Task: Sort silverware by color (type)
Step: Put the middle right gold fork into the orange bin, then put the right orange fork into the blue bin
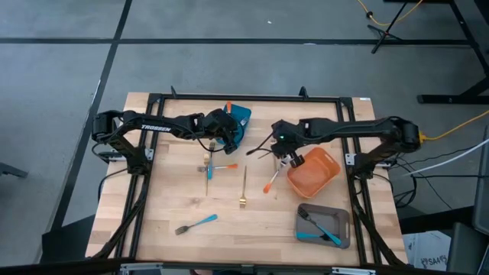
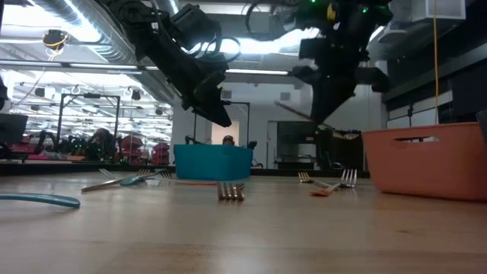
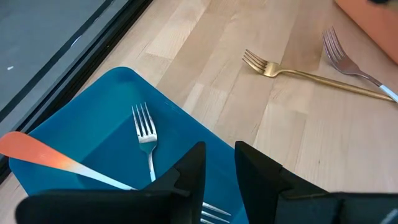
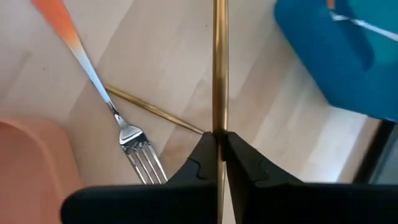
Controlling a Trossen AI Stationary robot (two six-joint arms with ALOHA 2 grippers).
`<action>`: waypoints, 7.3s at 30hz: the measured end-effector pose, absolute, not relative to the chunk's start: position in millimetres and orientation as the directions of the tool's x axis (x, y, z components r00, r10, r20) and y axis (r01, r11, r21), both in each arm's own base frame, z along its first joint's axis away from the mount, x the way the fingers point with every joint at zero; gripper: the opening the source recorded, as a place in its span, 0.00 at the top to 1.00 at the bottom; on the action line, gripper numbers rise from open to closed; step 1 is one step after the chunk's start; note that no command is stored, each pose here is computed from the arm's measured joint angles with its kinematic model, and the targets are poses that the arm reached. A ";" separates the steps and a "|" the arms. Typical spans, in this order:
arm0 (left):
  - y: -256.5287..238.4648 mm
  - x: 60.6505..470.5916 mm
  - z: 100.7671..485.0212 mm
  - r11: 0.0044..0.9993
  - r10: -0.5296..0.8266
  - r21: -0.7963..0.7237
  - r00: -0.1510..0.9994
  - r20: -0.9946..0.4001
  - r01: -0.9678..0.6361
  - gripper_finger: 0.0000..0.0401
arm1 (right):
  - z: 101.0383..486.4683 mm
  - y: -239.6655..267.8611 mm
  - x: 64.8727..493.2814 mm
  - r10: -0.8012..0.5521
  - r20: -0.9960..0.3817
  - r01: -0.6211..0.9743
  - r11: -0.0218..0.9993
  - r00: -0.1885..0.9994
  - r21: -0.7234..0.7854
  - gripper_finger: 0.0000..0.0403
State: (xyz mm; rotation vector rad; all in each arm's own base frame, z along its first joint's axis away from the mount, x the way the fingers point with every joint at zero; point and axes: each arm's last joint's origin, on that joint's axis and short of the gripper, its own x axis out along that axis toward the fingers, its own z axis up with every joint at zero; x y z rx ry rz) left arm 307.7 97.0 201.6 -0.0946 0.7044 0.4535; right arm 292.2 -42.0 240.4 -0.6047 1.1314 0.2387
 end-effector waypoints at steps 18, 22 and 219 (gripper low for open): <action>97.1 307.7 201.7 0.897 0.373 0.067 0.668 -0.644 -0.436 0.80 | 269.7 11.3 265.5 -0.147 -0.880 -0.458 0.808 0.452 -0.370 0.99; 97.1 307.6 201.6 0.897 0.373 0.067 0.668 -0.644 -0.436 0.80 | 269.1 23.8 259.6 -0.141 -0.896 -0.433 0.837 0.421 -0.335 0.99; 96.2 308.5 202.2 0.893 0.372 0.049 0.673 -0.639 -0.447 0.80 | 153.7 16.0 326.0 -0.025 -0.994 -0.561 0.824 0.106 -0.080 0.71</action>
